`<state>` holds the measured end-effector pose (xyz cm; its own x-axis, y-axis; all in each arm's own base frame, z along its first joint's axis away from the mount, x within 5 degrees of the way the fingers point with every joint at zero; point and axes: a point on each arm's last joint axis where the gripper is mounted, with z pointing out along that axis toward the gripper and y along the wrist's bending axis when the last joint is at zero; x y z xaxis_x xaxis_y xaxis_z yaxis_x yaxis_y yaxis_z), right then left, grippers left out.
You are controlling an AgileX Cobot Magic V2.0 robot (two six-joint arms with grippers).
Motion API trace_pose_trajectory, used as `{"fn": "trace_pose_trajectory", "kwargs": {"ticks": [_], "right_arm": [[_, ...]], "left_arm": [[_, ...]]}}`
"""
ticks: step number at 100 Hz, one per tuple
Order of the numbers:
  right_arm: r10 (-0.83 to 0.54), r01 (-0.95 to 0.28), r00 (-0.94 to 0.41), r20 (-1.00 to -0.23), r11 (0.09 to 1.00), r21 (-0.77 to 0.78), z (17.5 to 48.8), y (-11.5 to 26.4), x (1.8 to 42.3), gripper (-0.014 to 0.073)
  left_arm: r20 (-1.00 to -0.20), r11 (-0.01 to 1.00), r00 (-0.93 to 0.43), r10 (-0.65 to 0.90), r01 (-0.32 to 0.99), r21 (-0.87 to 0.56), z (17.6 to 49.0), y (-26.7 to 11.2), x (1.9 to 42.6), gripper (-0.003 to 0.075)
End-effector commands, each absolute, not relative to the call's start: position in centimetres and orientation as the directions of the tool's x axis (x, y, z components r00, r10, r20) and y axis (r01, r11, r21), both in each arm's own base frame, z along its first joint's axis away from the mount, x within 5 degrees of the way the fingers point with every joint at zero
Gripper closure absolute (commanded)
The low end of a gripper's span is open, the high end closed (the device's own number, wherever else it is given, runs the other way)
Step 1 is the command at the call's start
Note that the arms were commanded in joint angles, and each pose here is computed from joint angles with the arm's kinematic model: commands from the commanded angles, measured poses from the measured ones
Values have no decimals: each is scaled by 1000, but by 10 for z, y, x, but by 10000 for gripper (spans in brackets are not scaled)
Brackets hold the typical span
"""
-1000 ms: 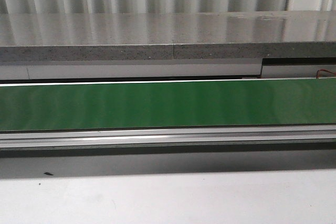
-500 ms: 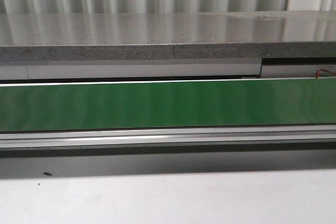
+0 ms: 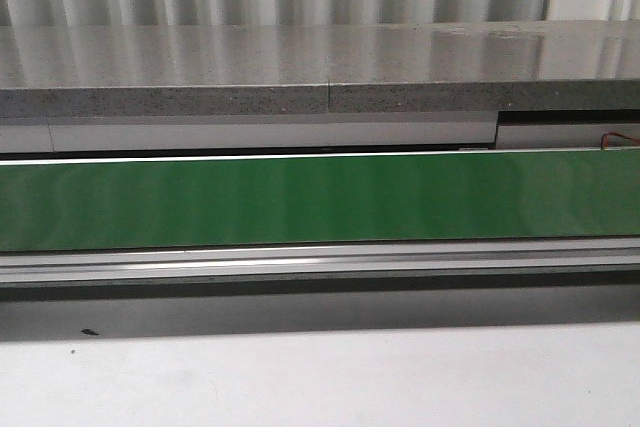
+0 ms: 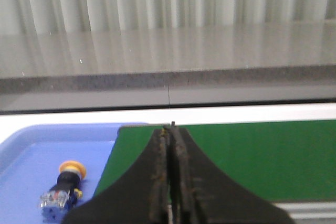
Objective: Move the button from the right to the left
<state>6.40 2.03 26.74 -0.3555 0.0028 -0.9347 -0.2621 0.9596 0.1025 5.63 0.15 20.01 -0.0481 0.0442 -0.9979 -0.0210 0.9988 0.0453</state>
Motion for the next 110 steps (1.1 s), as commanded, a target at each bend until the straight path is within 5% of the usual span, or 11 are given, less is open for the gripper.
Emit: {"fn": "trace_pose_trajectory", "kwargs": {"ticks": [1,110], "right_arm": [[11,-271,-267,-964,959,86,281,21,67,664],[-6,-255,-182,-983,966,41,288,18,69,664]], "left_arm": [[-999,999,-28,39,-25,39,191,2,55,741],[-999,999,-29,40,-23,41,191,1,55,741]]}}
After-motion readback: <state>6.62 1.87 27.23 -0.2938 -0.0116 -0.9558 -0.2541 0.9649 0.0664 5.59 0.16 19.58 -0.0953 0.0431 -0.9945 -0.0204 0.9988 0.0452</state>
